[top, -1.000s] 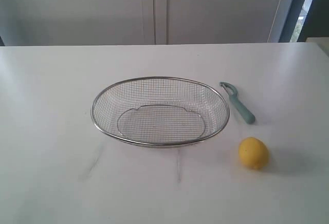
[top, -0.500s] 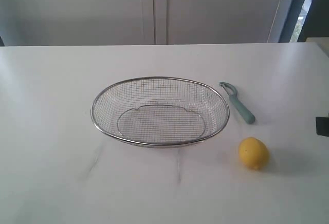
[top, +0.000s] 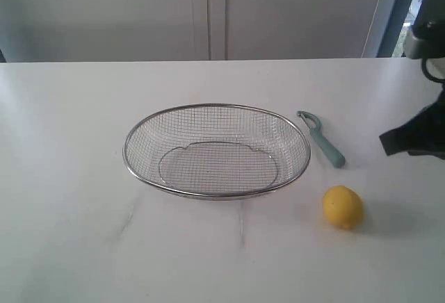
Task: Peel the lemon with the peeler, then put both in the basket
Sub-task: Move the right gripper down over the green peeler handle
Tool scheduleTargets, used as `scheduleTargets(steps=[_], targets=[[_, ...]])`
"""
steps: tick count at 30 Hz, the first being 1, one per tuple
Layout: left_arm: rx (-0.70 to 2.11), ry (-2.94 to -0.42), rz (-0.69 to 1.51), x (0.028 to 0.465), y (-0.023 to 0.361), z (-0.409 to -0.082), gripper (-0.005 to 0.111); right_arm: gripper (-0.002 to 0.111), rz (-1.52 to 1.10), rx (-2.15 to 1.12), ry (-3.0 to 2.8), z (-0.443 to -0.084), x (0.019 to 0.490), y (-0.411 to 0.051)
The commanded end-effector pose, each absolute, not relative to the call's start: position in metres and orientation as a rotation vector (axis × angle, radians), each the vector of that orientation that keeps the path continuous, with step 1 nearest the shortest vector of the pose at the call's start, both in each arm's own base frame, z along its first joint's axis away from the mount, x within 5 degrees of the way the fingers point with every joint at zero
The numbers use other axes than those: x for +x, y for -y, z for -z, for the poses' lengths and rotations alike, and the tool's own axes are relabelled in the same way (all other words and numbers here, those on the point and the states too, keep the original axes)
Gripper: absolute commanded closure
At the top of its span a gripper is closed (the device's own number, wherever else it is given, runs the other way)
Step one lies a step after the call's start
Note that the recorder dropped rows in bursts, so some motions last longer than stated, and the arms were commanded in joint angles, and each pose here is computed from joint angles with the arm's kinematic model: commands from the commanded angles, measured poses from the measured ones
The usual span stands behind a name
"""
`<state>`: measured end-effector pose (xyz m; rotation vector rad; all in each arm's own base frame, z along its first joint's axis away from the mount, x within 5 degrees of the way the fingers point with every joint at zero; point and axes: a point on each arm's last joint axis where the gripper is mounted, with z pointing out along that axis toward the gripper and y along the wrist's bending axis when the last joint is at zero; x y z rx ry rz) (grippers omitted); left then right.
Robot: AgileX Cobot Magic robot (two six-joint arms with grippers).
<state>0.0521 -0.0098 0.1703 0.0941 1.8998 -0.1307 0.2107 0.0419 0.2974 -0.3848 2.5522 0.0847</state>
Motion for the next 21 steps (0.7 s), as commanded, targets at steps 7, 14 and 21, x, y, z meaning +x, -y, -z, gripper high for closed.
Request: scheduleTargets(steps=[7, 14, 21], targets=[[0.088, -1.898, 0.145, 0.052, 0.01, -0.169, 0.107, 0.108, 0.001, -0.502, -2.588, -0.299, 0.269, -0.059], [0.088, -1.898, 0.145, 0.052, 0.01, -0.169, 0.107, 0.108, 0.023, -0.522, -2.596, -0.296, 0.31, -0.067], [0.088, -1.898, 0.145, 0.052, 0.01, -0.169, 0.107, 0.108, 0.049, -0.621, -2.646, -0.281, 0.347, -0.074]])
